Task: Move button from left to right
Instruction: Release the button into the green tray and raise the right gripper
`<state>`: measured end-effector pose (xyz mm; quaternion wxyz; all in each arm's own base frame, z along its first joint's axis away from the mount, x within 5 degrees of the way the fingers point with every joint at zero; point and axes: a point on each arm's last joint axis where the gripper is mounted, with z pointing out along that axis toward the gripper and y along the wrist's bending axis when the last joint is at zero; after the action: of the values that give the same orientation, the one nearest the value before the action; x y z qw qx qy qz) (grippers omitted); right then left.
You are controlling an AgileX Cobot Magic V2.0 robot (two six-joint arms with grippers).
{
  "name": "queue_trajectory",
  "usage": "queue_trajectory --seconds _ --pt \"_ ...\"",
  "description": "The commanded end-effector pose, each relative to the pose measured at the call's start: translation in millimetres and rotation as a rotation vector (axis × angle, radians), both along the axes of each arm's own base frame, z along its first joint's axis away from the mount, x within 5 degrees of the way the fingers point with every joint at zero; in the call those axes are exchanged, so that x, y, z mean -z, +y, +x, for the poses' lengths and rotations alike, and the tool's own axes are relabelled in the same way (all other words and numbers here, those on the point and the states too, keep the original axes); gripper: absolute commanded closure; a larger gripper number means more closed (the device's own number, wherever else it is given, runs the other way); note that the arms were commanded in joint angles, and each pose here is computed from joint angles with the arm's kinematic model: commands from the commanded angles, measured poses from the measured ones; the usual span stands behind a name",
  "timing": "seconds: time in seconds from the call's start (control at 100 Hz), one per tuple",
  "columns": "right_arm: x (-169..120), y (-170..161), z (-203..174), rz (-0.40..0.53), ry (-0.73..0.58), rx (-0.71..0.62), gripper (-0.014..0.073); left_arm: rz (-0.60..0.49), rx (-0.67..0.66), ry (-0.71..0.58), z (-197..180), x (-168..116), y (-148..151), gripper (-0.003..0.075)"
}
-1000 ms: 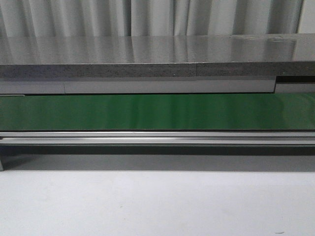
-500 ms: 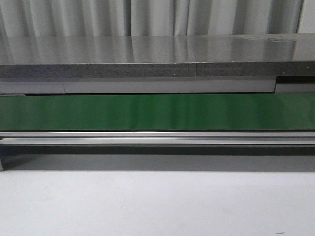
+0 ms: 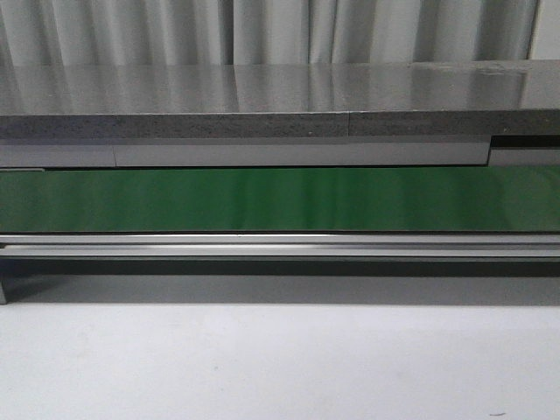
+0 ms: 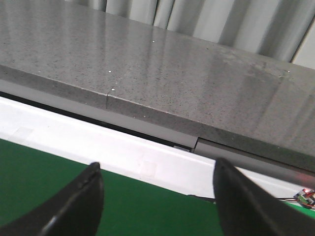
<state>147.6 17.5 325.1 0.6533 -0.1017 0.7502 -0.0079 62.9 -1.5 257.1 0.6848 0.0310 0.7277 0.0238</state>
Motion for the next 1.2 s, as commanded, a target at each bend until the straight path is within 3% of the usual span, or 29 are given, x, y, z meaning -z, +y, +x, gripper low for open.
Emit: queue_trajectory --seconds 0.0,0.32,0.7,0.8,1.09,1.19 --pt "-7.3 -1.8 -20.5 0.028 -0.155 0.001 0.0139 -0.010 -0.008 -0.105 0.0 -17.0 0.9 0.0715" --pt "25.0 -7.6 -75.3 0.111 -0.247 -0.010 0.0139 -0.010 -0.008 -0.105 0.0 -17.0 0.9 0.0715" --pt "40.0 -6.8 -80.2 0.104 -0.190 -0.024 0.0156 -0.010 -0.008 -0.105 0.0 -17.0 0.9 0.0715" --pt "41.6 -6.4 -80.2 0.101 -0.172 -0.027 0.0248 -0.010 -0.008 -0.105 0.0 -17.0 0.9 0.0715" --pt "42.7 -6.1 -80.2 0.100 -0.160 -0.029 0.0666 -0.010 -0.008 -0.105 0.0 -17.0 0.9 0.0715" --pt "42.7 -6.1 -80.2 0.100 -0.160 -0.029 0.0663 -0.010 -0.008 -0.105 0.0 -17.0 0.9 0.0715"
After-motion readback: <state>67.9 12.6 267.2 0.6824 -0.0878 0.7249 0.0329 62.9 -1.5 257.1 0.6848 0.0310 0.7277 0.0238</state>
